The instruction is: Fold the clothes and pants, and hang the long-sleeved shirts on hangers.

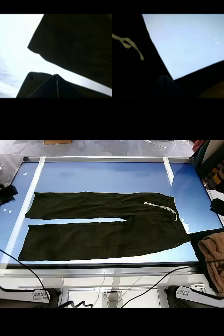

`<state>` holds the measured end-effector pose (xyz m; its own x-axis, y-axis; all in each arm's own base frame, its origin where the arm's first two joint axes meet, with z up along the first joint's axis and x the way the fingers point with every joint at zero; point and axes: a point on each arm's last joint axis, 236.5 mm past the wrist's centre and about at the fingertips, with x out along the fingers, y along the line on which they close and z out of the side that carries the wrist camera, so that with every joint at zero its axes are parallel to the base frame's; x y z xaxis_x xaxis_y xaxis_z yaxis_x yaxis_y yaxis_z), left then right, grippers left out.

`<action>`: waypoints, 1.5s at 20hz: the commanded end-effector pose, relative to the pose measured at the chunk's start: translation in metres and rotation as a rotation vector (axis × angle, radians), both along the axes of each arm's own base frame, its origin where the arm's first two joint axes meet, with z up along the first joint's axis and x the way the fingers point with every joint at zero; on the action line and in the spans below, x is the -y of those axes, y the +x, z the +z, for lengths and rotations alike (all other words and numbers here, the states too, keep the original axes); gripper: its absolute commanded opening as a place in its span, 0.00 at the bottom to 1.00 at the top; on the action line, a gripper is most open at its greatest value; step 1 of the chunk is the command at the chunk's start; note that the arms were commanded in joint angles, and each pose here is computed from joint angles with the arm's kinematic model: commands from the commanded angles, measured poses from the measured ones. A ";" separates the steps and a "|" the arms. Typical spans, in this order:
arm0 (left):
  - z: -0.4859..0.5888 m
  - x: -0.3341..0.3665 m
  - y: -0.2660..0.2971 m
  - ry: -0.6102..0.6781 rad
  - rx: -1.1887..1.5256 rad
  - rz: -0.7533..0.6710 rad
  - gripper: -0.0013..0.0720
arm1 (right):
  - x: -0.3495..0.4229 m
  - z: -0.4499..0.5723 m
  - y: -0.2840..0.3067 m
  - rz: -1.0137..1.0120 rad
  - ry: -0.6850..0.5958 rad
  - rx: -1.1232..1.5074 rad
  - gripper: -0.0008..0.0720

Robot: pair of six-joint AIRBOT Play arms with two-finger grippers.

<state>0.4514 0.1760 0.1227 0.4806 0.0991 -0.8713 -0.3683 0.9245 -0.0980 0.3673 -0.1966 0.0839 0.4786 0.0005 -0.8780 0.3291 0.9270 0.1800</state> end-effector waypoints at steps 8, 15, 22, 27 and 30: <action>0.091 0.069 -0.010 -0.023 0.237 -0.285 0.04 | -0.117 -0.102 -0.098 0.008 0.401 0.094 0.05; 0.079 0.065 0.000 -0.011 0.226 -0.311 0.06 | -0.034 -0.136 -0.110 -0.507 0.305 0.051 0.68; 0.021 0.067 -0.001 -0.138 0.059 -0.281 0.69 | -0.038 -0.187 -0.093 -0.456 0.396 0.020 0.68; -0.001 0.068 -0.003 -0.174 -0.004 -0.287 0.68 | -0.051 -0.203 -0.067 -0.418 0.516 0.095 0.63; -0.013 0.067 0.000 -0.189 -0.028 -0.285 0.68 | -0.049 -0.193 -0.050 -0.393 0.529 0.184 0.63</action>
<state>0.4513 0.1091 0.1216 0.4706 -0.1870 -0.8623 -0.0952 0.9608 -0.2604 0.3004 -0.1450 -0.1134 0.6066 0.2073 -0.7675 0.6020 0.5108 0.6137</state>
